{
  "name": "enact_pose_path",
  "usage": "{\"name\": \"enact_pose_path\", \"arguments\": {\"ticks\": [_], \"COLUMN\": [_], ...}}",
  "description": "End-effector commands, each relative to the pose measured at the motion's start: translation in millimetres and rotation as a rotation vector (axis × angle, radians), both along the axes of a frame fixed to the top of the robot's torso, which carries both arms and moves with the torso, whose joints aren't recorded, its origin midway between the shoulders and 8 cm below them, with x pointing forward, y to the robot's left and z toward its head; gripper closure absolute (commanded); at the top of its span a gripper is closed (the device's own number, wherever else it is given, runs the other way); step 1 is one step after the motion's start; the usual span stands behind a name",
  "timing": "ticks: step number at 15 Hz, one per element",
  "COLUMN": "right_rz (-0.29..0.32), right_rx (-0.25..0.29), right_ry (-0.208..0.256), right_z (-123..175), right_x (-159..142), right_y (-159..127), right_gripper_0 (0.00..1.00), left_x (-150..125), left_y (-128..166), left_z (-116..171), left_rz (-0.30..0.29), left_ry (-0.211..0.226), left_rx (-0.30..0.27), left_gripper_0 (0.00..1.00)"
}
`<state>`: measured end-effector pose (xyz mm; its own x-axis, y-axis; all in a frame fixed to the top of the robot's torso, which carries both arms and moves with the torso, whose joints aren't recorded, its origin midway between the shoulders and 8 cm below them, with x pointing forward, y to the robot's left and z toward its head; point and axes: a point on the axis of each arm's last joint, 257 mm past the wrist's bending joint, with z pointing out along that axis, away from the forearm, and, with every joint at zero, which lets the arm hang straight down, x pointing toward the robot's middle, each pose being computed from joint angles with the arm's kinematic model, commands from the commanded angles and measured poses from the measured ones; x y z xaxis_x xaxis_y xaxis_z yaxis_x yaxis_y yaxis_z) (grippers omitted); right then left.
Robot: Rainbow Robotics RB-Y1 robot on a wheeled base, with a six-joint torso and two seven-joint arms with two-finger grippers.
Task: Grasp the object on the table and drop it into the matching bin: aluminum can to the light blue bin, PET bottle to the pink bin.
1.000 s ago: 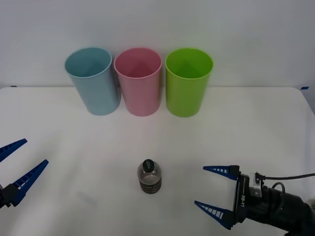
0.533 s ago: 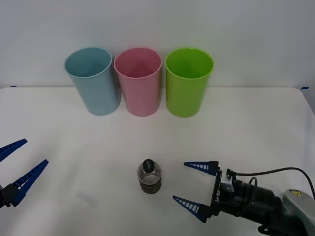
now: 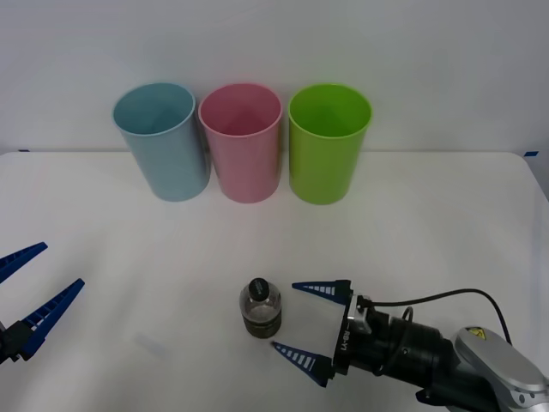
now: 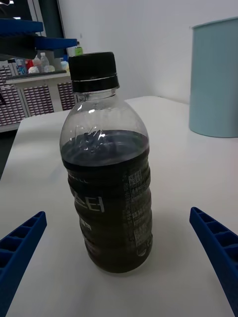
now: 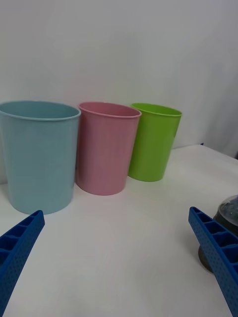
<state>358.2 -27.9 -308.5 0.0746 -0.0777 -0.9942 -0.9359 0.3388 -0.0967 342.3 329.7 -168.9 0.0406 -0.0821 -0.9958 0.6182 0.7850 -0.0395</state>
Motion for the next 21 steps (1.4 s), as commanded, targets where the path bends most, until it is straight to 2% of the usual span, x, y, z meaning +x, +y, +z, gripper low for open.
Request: {"name": "enact_pose_path", "arguments": {"ticks": [1, 11, 20, 21], "right_rz": [-0.004, -0.046, -0.068, -0.069], "right_rx": [-0.004, -0.016, -0.019, -0.018], "right_ry": [-0.001, -0.026, -0.034, -0.036], "right_z": [-2.4, -3.2, -3.8, -3.0], "right_x": [0.9, 13.1, 17.0, 17.7], "right_y": [15.3, 52.4, 60.2, 60.8], "right_gripper_0": [0.00, 0.00, 0.00, 0.08], "left_x": [0.0, 0.0, 0.0, 0.0], "left_y": [0.0, 0.0, 0.0, 0.0], "left_z": [0.0, 0.0, 0.0, 0.0], "left_rz": [0.000, 0.000, 0.000, 0.000], "left_ry": [0.000, 0.000, 0.000, 0.000], "left_rx": [0.000, 0.000, 0.000, 0.000], "left_gripper_0": [0.00, 0.00, 0.00, 0.00]}}
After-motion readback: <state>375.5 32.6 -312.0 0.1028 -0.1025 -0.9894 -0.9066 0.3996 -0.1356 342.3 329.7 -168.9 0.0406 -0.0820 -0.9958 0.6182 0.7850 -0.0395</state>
